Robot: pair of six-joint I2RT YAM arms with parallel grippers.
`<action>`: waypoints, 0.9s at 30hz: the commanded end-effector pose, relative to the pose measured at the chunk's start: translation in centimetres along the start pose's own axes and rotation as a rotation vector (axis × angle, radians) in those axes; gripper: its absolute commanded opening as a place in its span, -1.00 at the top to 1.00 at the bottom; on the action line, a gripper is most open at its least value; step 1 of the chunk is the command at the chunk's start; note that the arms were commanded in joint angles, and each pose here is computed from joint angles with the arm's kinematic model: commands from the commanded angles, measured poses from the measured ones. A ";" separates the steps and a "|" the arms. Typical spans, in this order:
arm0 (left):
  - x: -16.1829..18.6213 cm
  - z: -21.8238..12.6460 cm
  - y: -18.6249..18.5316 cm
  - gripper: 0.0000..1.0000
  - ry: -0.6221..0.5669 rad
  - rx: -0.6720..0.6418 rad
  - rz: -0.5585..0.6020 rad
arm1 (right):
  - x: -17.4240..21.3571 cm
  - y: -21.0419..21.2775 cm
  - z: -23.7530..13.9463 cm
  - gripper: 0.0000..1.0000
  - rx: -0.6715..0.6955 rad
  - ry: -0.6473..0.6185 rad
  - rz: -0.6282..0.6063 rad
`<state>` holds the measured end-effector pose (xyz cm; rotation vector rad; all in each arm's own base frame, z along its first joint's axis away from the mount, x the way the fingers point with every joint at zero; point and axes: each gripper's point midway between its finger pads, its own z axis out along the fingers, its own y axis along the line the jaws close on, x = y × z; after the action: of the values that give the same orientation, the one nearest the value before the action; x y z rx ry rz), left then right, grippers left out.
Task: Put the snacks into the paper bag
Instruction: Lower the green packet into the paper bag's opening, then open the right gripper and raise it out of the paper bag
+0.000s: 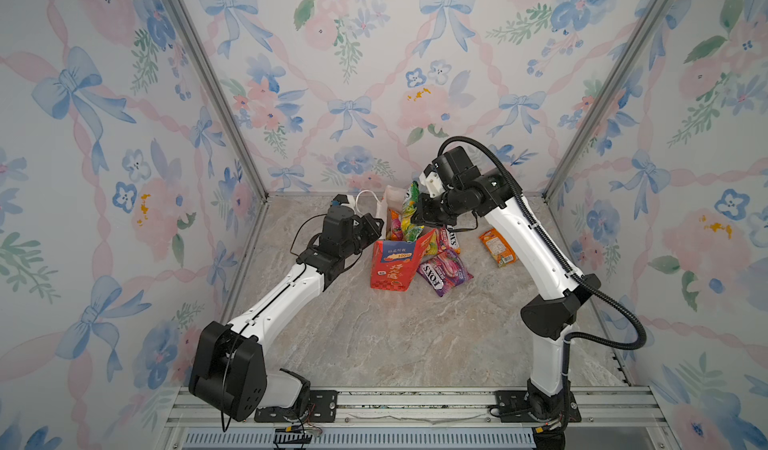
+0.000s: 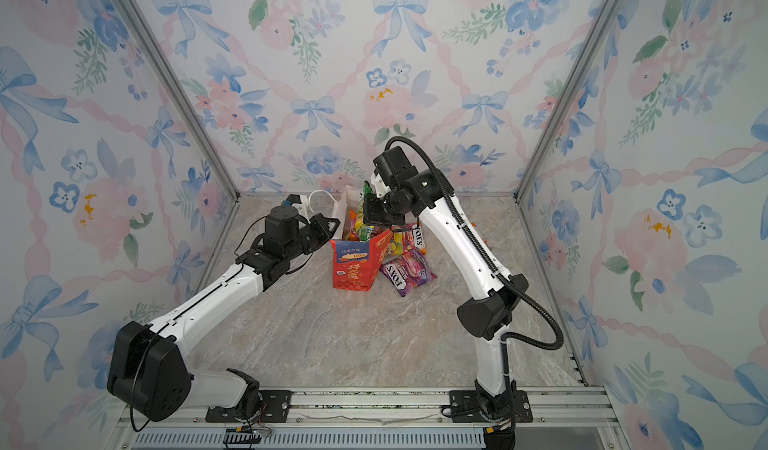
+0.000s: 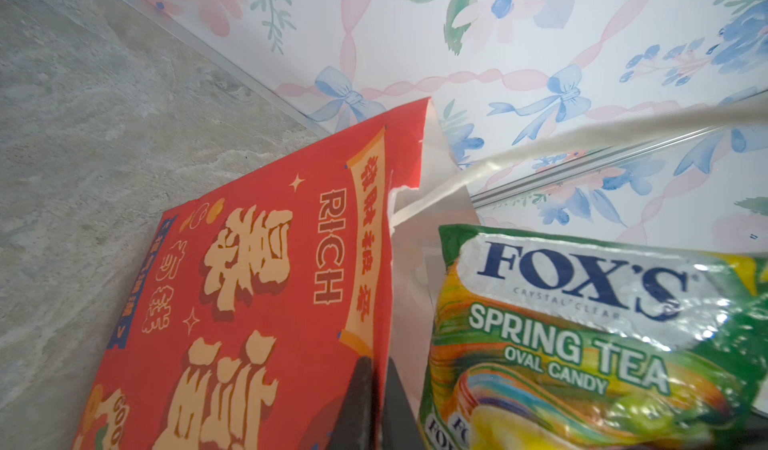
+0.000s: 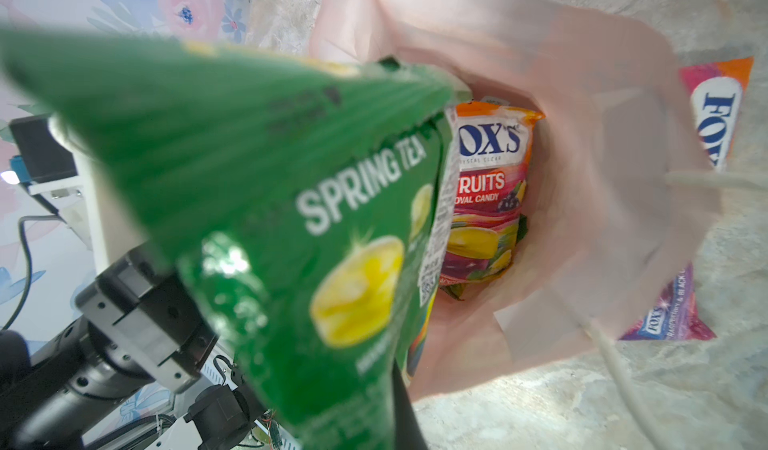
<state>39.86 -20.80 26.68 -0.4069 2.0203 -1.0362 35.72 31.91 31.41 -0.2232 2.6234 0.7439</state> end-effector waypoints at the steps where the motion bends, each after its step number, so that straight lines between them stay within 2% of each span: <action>1: -1.2 -0.9 -2.4 0.84 -0.051 0.084 0.049 | 1.2 0.1 2.1 1.00 0.031 0.061 0.010; 9: -0.6 -0.9 -2.2 0.83 -0.039 0.102 0.051 | 0.8 -0.3 3.3 1.00 0.057 0.057 0.019; 10: -0.6 -1.0 -2.2 0.83 -0.040 0.102 0.050 | 0.7 -0.4 3.4 0.85 0.060 0.059 0.022; 11: -0.6 -1.0 -2.1 0.83 -0.043 0.102 0.049 | 0.6 -0.4 3.4 0.60 0.056 0.057 0.024; 16: -0.6 -0.9 -2.0 0.83 -0.043 0.099 0.046 | 0.5 0.1 3.4 0.21 0.036 0.057 0.021; 20: -0.5 -0.8 -1.9 0.83 -0.040 0.097 0.045 | 0.1 0.4 2.7 0.09 0.024 0.036 0.006; 27: -0.4 -0.8 -1.2 0.83 -0.040 0.074 0.039 | -0.7 0.1 1.5 0.04 0.011 0.003 -0.003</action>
<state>39.68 -20.92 26.84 -0.3844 1.9889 -1.0587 36.94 33.45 28.67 -0.2116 2.6755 0.7011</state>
